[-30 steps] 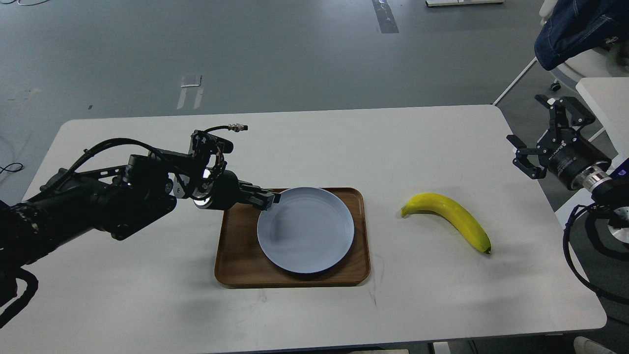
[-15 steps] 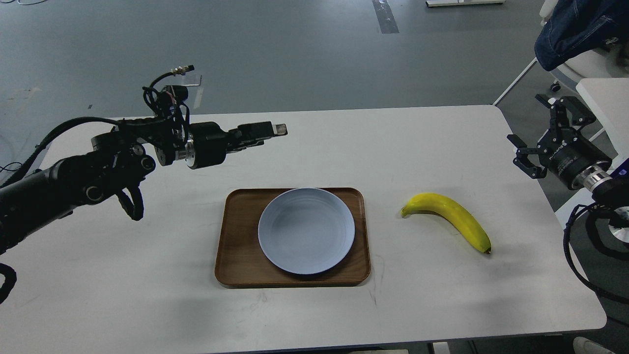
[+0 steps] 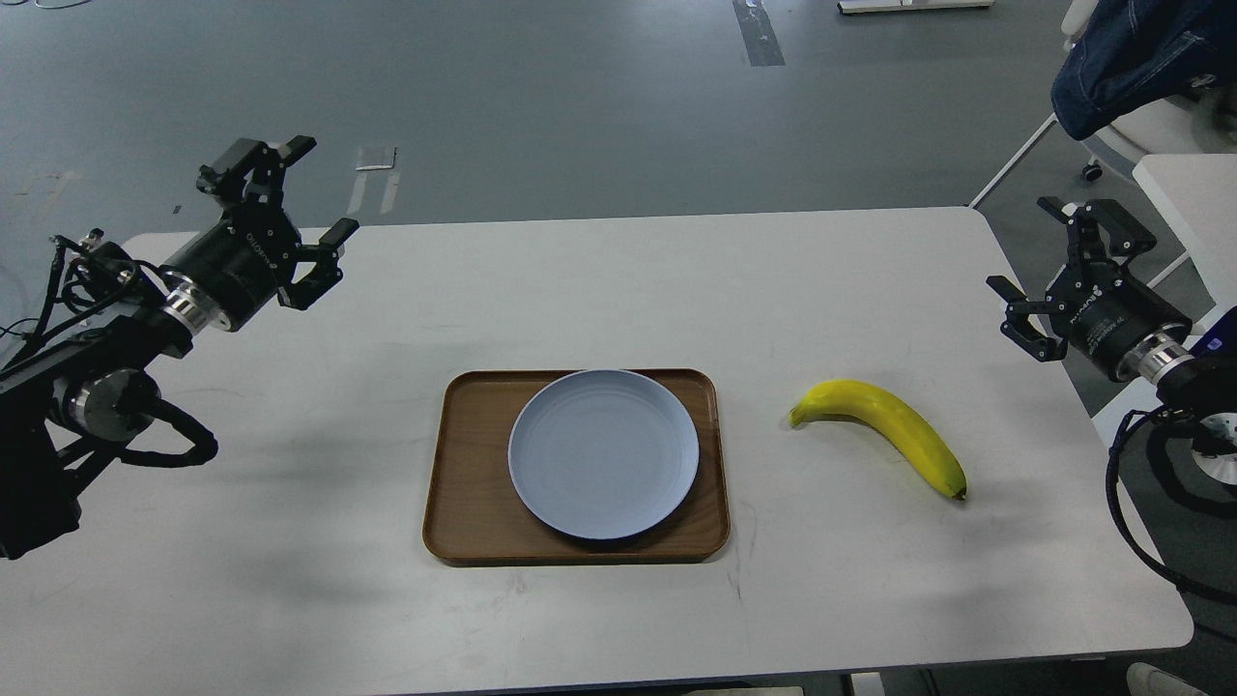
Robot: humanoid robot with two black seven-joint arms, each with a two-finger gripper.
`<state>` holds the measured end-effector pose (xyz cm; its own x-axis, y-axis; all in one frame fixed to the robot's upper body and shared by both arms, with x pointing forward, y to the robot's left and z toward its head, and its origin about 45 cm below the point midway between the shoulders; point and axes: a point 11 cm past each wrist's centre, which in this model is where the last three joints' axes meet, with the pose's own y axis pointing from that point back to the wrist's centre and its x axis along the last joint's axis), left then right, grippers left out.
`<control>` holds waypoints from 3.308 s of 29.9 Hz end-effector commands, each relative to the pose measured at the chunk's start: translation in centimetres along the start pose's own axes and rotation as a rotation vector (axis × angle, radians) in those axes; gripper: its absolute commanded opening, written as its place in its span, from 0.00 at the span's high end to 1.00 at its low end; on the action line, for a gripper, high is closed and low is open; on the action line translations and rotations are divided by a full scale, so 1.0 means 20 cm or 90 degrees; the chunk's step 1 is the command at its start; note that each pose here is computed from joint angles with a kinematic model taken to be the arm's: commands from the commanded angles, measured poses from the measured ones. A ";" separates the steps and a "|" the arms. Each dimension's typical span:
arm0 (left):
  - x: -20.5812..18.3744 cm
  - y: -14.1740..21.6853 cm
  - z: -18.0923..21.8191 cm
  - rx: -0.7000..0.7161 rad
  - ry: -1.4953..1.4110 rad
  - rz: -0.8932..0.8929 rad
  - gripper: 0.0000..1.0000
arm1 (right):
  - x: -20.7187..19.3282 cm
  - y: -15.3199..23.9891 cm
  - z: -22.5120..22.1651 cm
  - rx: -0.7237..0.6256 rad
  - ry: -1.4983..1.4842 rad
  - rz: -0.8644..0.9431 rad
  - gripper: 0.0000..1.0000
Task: Place banana on plate with both arms
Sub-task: 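Open the left gripper and raise it away from the plate, then reach the right gripper down and grasp the yellow banana, then lift the banana with the right gripper and lower it onto the plate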
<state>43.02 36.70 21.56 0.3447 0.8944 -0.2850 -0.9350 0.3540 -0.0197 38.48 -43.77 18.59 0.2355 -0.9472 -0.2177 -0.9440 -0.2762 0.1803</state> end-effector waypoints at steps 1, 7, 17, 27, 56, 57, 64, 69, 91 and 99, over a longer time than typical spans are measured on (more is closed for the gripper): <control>0.13 0.10 0.00 -0.028 0.024 0.059 0.02 | -0.02 0.01 0.02 -0.038 0.069 -0.033 0.00; 0.16 0.11 0.03 -0.035 0.022 0.067 0.02 | -0.04 0.01 -0.18 -0.072 0.248 -0.103 0.00; 0.13 0.08 0.05 -0.044 0.025 0.057 0.02 | -0.34 -0.07 -0.37 -0.163 0.688 -0.338 0.00; 0.13 0.08 0.06 -0.047 0.026 0.057 0.02 | -0.44 -0.11 -0.15 -0.352 1.006 -0.545 0.00; 0.14 0.09 0.07 -0.049 0.022 0.059 0.02 | -0.44 -0.18 0.19 -0.519 1.121 -0.679 0.05; 0.14 0.09 0.07 -0.049 0.022 0.059 0.02 | -0.45 -0.18 0.20 -0.519 1.120 -0.680 0.08; 0.14 0.09 0.07 -0.049 0.022 0.059 0.02 | -0.45 -0.17 0.21 -0.519 1.117 -0.684 0.48; 0.14 0.09 0.07 -0.050 0.023 0.060 0.02 | -0.46 -0.17 0.22 -0.518 1.114 -0.689 0.86; 0.14 0.08 0.10 -0.059 0.024 0.058 0.02 | -1.09 -0.44 -0.23 -0.287 1.157 -0.706 0.94; 0.15 0.08 0.11 -0.060 0.020 0.060 0.02 | -1.45 -0.56 -0.06 -0.240 1.129 -0.766 0.94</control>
<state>42.73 40.49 22.78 0.2545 0.9122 -0.3211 -0.9671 0.2413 -0.0811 42.75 -15.41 25.08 0.6385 0.5860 0.4989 -0.2190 -0.4831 0.8477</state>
